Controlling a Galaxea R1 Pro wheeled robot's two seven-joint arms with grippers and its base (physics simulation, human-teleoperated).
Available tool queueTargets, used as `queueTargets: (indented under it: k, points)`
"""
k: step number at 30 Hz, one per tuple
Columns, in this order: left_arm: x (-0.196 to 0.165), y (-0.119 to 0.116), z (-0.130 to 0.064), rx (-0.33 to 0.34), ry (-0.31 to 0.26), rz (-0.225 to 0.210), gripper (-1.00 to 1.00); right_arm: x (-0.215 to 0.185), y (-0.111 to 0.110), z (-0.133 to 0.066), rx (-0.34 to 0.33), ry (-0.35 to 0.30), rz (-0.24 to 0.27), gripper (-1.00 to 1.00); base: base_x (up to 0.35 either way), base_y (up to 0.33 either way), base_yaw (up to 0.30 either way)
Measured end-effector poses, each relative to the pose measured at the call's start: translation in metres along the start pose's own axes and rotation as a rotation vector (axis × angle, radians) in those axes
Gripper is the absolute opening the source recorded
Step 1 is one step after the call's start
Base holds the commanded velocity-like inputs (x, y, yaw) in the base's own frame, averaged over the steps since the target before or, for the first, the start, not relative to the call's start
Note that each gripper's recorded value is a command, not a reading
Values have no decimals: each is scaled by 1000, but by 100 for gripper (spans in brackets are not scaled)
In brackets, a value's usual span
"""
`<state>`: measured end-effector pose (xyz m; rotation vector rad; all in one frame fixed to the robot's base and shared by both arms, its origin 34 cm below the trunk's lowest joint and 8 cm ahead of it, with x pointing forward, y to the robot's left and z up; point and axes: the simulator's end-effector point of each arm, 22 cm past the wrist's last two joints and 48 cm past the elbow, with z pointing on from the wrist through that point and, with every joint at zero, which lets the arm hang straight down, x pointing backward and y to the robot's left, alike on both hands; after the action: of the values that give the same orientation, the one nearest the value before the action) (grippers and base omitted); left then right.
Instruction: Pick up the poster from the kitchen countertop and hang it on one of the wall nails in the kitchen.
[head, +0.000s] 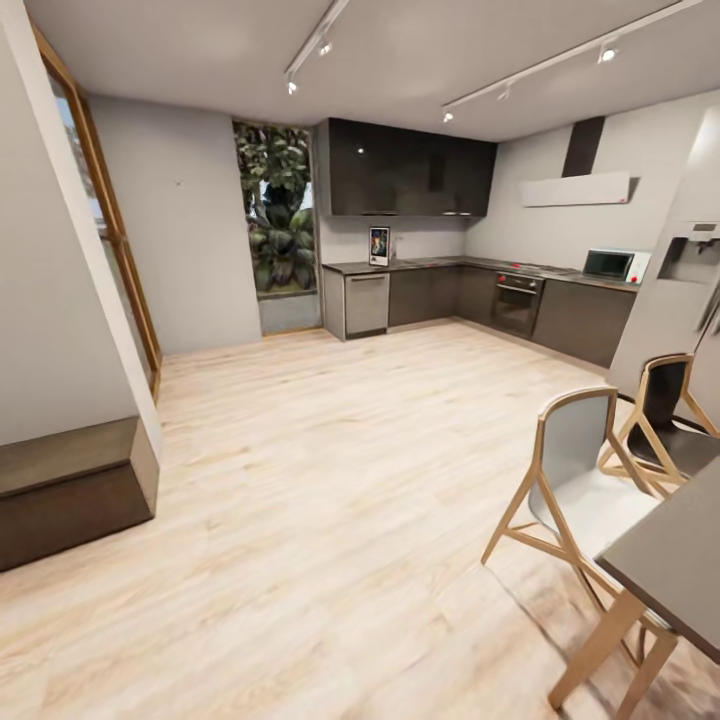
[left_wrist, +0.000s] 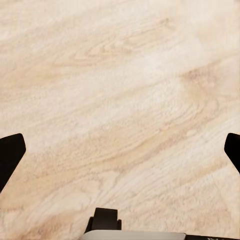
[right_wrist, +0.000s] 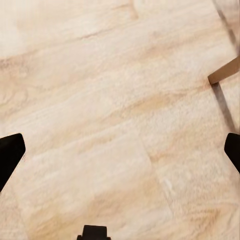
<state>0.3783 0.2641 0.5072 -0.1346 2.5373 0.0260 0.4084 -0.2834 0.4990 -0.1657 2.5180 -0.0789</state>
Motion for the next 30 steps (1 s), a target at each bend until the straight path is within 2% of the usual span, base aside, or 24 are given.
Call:
queueTargets:
  k: [30]
  points:
    - [0, 0, 0, 0, 0, 0, 100, 0, -1, 0, 1, 0, -1, 100, 335, 75, 0]
